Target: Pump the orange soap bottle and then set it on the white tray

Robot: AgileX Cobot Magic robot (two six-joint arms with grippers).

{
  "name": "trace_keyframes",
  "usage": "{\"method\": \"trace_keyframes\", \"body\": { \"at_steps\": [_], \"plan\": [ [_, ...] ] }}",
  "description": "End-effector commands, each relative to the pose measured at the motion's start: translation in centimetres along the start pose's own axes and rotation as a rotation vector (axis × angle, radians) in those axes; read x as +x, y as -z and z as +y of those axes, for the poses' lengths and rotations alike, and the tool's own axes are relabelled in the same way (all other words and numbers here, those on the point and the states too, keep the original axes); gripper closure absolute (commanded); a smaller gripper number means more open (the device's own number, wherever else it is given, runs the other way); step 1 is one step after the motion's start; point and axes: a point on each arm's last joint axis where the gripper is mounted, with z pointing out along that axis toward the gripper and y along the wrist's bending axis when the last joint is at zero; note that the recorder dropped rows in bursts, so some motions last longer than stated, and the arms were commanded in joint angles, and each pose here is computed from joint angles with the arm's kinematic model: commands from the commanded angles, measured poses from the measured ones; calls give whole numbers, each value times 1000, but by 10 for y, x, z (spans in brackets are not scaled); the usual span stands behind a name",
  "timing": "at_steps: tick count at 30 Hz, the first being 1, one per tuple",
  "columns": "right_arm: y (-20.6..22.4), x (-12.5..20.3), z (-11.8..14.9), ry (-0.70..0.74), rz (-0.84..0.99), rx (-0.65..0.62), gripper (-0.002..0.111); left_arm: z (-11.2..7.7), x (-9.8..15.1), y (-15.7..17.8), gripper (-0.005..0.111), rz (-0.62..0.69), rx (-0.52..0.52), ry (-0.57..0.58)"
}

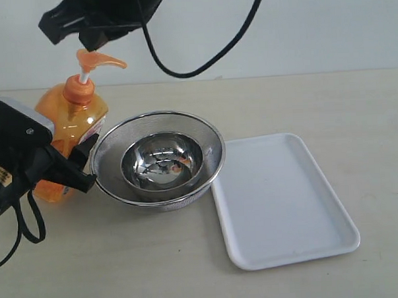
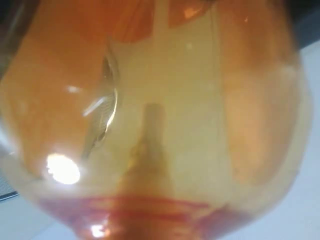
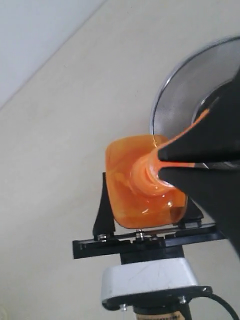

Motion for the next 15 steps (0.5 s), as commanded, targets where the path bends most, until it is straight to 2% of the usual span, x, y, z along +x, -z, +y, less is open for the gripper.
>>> {"method": "trace_keyframes", "body": {
  "at_steps": [1,6,15],
  "plan": [
    [26,-11,1,5,-77,39,109,2,-9,-1,102,-59,-20,7],
    [20,-9,0,-4,-64,41,109,2,-9,-1,102,-59,-20,7],
    [-20,7,-3,-48,23,-6,109,2,-9,-1,102,-59,-20,7]
  ]
}}
